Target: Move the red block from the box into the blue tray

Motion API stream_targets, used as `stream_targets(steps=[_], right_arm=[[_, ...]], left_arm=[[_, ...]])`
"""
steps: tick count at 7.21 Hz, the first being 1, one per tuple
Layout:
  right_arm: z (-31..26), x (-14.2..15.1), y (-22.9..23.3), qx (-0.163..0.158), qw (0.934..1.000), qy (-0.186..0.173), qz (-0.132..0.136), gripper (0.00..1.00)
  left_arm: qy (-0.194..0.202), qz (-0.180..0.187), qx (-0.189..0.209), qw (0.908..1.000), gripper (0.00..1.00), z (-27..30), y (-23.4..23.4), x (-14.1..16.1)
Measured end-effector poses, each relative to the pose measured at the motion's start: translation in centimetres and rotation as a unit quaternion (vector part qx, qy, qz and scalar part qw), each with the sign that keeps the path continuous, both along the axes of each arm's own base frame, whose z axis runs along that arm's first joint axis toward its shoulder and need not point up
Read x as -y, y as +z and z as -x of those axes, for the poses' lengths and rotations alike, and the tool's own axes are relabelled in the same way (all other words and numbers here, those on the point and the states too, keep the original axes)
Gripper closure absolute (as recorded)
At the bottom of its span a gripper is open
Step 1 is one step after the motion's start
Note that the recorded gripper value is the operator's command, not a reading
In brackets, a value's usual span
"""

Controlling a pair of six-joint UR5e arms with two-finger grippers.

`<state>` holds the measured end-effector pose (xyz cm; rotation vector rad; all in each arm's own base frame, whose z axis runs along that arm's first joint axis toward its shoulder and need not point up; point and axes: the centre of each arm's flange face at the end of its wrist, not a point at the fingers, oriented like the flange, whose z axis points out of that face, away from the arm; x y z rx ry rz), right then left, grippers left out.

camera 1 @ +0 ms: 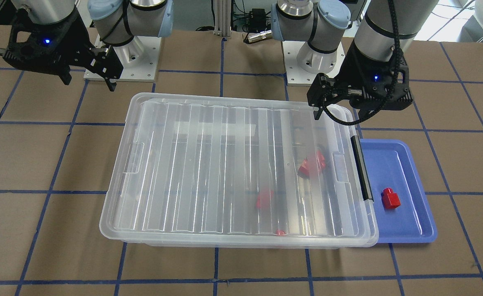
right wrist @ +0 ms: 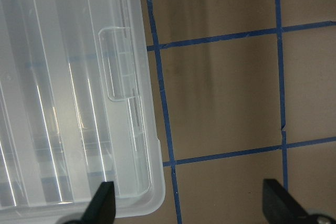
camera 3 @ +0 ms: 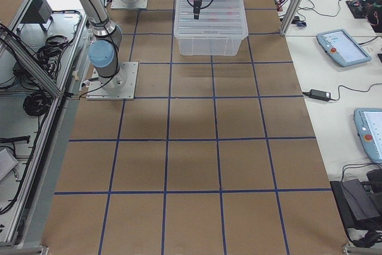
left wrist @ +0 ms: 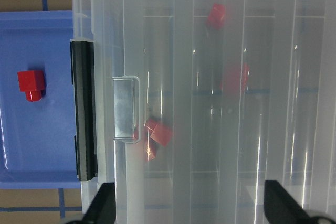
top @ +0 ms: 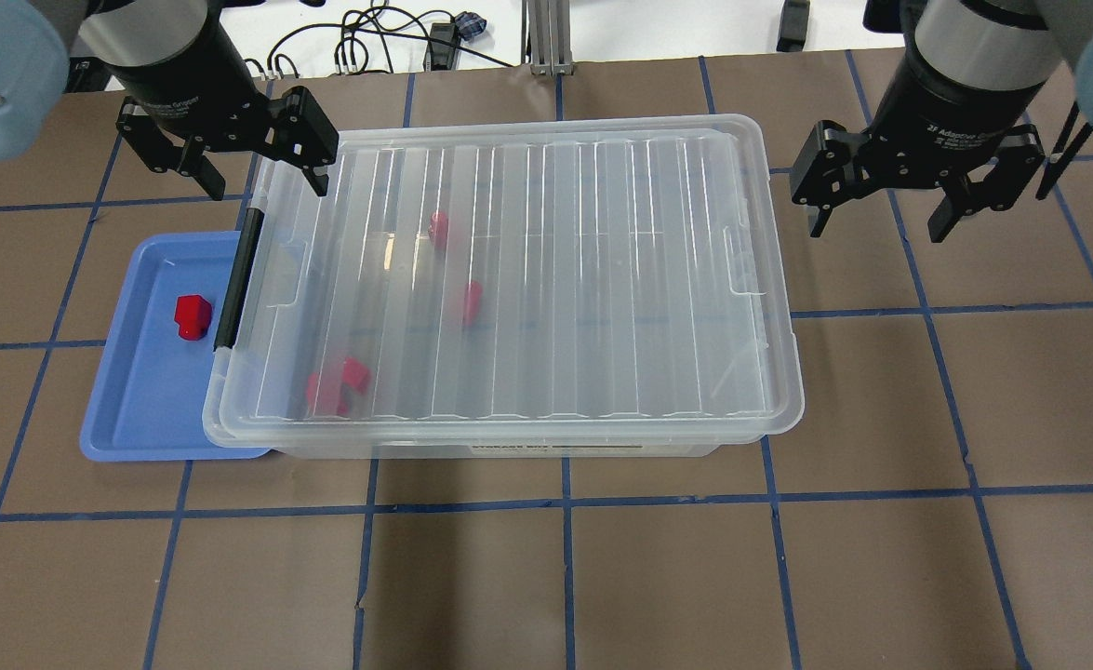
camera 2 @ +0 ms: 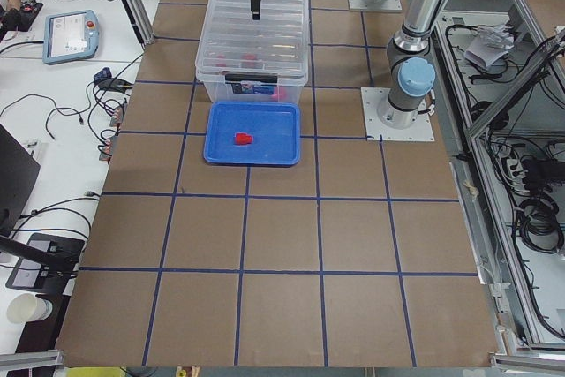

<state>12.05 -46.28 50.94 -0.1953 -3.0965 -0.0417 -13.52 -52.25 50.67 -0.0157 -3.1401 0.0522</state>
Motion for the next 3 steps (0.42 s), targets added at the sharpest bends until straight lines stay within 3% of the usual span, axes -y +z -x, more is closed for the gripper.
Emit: stream_targets(steps=[3], right_arm=[[0.03, -0.01, 0.00, -0.003, 1.0000, 0.001, 0.000, 0.00]], left_arm=[[-0.001, -0.002, 0.003, 1.0000, 0.00, -0.06, -0.26, -0.13]])
